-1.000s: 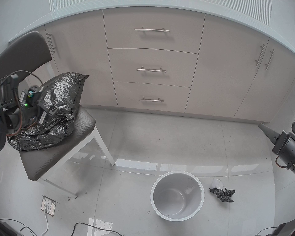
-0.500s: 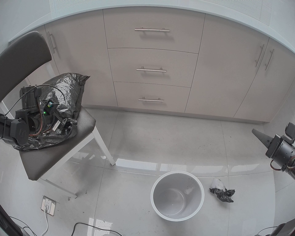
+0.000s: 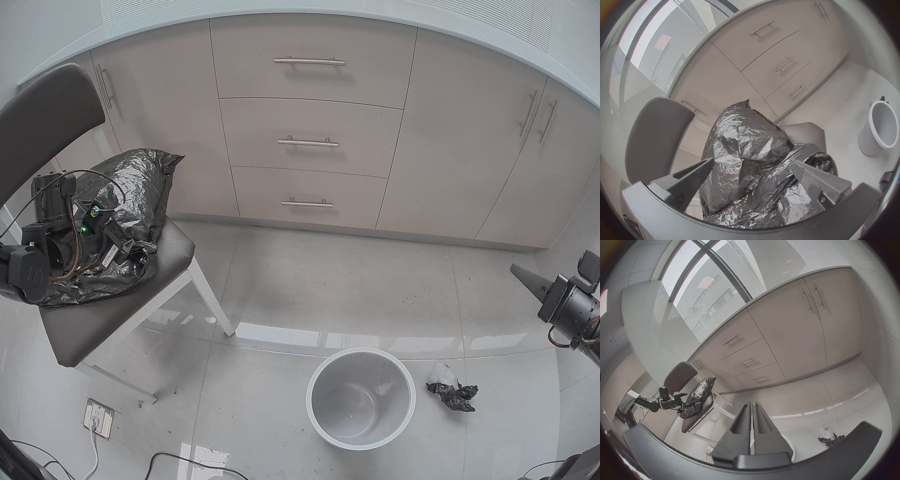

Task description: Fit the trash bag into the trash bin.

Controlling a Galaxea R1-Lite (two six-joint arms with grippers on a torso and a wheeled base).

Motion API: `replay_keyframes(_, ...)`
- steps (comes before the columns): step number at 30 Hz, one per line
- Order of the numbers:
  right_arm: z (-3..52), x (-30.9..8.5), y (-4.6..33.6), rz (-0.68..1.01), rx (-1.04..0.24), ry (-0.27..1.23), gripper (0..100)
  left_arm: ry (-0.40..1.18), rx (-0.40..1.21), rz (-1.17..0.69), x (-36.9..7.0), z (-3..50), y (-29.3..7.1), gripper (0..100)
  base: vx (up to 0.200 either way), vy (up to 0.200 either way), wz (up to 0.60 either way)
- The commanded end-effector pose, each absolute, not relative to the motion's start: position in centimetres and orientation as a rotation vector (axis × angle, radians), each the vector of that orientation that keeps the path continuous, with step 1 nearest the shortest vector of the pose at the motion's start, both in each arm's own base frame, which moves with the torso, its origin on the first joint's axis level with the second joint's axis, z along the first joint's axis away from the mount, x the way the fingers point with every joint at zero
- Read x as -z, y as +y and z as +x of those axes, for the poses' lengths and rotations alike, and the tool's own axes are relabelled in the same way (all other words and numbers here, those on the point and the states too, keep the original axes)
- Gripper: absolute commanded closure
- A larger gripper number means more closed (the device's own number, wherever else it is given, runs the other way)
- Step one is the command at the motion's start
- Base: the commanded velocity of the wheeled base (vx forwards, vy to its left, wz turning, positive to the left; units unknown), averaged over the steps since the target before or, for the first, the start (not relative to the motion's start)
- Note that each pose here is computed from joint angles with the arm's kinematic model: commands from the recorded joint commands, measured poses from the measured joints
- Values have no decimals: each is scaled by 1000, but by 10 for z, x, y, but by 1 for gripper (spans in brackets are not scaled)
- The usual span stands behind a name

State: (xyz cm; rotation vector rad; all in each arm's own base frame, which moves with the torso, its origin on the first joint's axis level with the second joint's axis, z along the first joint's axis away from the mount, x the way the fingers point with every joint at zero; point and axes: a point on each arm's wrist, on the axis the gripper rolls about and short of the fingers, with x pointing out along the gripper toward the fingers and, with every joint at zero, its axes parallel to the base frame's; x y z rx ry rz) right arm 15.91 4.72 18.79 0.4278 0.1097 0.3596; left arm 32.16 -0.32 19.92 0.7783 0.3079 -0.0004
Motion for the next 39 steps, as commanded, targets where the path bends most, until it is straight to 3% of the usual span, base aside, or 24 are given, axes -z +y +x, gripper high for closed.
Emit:
replay_keyframes(1, 160, -187, 48, 429, -359, 116, 100, 282, 5, 778, -207, 307, -7, 0, 0, 0, 0)
replay_keyframes(18, 167, -179, 48, 429, -345, 152, 100, 379, 42, 780, -176, 315, -6, 0, 0, 0, 0)
replay_keyframes(37, 170, -175, 50, 469, -352, 188, 100, 303, 8, 772, -150, 363, -5, 0, 0, 0, 0)
replay_keyframes(38, 170, -175, 51, 469, -354, 186, 100, 301, 7, 771, -151, 363, -5, 100, 0, 0, 0)
replay_keyframes(39, 170, -175, 50, 469, -353, 186, 100, 299, 9, 767, -151, 364, -5, 100, 0, 0, 0)
